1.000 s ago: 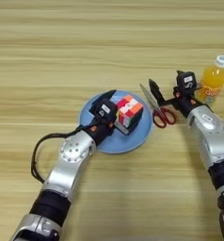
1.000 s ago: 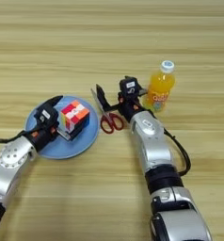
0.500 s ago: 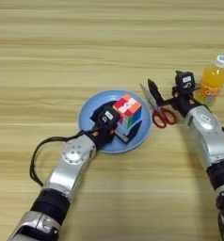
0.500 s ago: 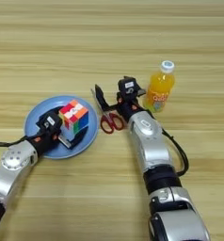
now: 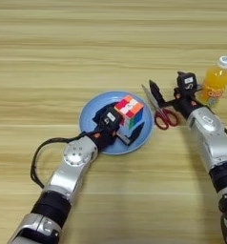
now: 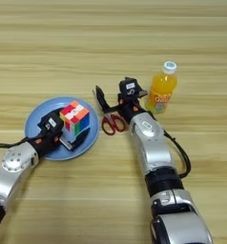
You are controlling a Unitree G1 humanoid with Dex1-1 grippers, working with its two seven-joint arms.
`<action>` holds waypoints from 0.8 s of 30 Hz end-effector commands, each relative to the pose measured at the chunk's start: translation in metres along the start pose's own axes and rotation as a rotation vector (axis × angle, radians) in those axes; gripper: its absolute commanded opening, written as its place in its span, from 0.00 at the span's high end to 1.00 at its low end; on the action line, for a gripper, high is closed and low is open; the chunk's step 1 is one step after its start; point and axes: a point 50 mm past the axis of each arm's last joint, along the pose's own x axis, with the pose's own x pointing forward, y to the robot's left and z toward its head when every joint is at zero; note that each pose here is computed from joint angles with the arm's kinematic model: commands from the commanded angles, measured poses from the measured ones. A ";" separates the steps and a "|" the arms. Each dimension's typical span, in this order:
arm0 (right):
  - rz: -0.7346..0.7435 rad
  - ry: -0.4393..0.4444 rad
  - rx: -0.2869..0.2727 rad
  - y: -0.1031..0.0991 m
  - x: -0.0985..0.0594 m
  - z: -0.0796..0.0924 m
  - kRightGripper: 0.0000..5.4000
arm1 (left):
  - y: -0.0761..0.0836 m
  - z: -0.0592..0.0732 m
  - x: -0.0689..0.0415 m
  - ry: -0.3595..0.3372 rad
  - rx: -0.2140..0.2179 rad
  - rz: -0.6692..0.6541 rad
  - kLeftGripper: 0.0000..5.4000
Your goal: Move the objects on the table
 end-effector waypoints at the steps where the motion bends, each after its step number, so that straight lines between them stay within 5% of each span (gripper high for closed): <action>1: 0.010 -0.019 -0.016 0.002 0.004 0.006 0.00 | 0.001 0.000 -0.001 -0.004 0.015 -0.006 0.14; 14: 0.010 -0.019 -0.018 0.001 0.003 0.006 0.00 | 0.005 0.008 -0.001 -0.061 0.012 0.023 0.39; 24: 0.006 -0.019 -0.019 0.000 0.003 0.006 0.00 | 0.022 0.029 -0.004 -0.196 -0.003 0.128 0.39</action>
